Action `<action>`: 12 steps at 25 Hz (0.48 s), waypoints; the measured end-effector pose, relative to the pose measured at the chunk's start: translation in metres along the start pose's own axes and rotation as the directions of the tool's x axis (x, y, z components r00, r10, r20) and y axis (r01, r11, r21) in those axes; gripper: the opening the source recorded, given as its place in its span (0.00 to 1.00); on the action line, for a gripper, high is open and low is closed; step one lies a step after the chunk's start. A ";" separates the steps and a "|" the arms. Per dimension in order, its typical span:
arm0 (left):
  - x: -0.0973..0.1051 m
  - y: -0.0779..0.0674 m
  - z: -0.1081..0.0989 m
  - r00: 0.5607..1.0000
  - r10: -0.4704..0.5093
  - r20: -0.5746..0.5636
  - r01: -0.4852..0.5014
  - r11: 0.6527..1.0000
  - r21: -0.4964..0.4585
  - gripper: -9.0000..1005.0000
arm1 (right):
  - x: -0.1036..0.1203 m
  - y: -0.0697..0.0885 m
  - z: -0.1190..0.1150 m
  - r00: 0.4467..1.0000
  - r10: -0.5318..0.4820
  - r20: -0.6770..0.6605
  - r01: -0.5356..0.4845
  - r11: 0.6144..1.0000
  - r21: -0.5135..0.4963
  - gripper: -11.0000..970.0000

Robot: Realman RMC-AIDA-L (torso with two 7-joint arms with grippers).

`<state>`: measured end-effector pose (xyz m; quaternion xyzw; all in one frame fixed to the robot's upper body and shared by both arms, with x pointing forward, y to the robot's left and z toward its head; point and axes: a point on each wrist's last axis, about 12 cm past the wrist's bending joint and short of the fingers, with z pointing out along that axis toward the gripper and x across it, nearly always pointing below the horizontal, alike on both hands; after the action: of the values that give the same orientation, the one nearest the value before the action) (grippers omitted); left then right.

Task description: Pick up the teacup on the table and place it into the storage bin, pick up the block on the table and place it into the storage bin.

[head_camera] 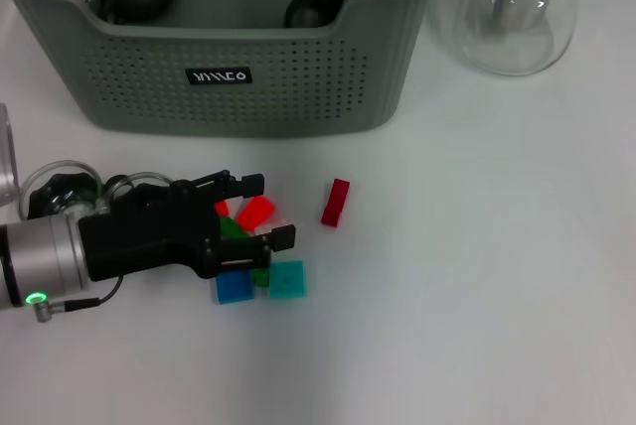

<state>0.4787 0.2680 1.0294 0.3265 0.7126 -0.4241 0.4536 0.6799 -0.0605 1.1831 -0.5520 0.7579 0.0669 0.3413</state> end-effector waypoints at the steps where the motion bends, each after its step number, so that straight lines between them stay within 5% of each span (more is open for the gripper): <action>1: 0.000 0.000 0.000 1.000 -0.001 0.000 0.001 1.000 -0.001 0.86 | -0.001 -0.001 -0.001 1.000 0.001 0.004 -0.001 1.000 0.002 0.30; 5: 0.000 0.000 -0.002 1.000 -0.002 0.003 0.002 1.000 0.000 0.86 | -0.007 -0.005 -0.012 0.999 0.006 0.045 -0.007 1.000 0.017 0.32; 12: 0.000 0.000 -0.004 1.000 -0.001 0.004 0.001 1.000 -0.002 0.85 | -0.031 -0.013 -0.064 0.979 -0.013 0.201 -0.004 0.996 0.086 0.68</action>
<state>0.4775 0.2715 1.0302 0.3248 0.7123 -0.4240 0.4553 0.6678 -0.0709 1.2535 -0.5287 0.7204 0.0889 0.4400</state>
